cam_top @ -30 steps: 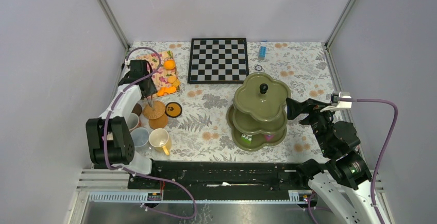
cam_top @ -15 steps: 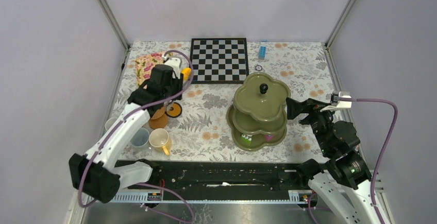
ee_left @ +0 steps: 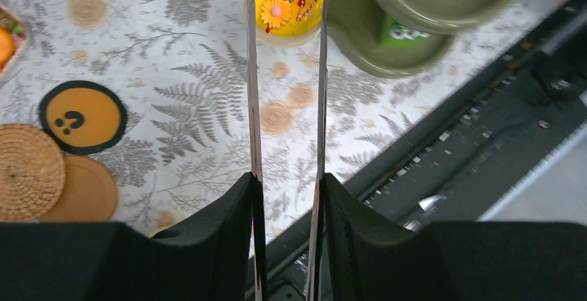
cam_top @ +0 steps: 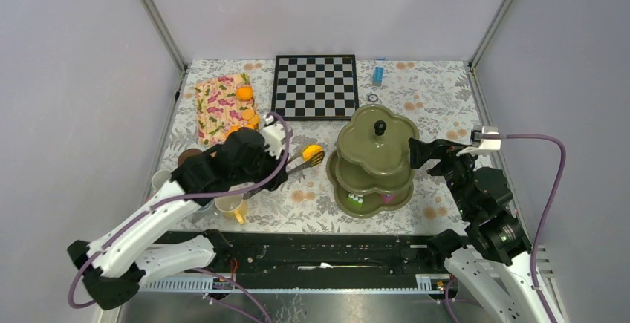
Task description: Serve the afternoon tea
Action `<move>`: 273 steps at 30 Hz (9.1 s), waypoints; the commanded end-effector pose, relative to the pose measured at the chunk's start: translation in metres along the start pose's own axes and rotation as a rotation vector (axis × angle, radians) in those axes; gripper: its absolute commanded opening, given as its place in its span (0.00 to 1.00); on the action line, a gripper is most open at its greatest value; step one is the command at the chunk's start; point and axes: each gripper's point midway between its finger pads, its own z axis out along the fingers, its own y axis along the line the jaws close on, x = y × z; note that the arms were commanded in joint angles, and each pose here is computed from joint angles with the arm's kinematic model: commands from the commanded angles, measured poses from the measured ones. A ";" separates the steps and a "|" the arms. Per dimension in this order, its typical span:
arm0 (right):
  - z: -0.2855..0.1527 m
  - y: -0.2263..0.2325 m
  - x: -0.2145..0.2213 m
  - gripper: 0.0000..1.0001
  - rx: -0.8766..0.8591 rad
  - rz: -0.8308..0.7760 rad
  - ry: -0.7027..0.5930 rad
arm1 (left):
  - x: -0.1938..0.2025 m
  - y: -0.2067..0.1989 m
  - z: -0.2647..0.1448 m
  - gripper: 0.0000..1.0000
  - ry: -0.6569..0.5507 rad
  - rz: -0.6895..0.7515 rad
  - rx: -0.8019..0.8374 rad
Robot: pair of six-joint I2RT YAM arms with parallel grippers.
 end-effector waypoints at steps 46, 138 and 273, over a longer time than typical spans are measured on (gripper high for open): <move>-0.012 0.002 -0.017 0.98 -0.019 0.042 -0.075 | -0.084 -0.175 0.039 0.30 -0.373 0.319 0.294; -0.006 0.006 -0.010 0.98 -0.034 0.046 -0.057 | -0.074 0.317 0.080 0.53 -0.215 -0.695 -0.606; -0.009 0.010 -0.011 0.98 -0.057 0.075 -0.060 | -0.057 -0.008 -0.002 0.38 -0.091 -0.270 0.281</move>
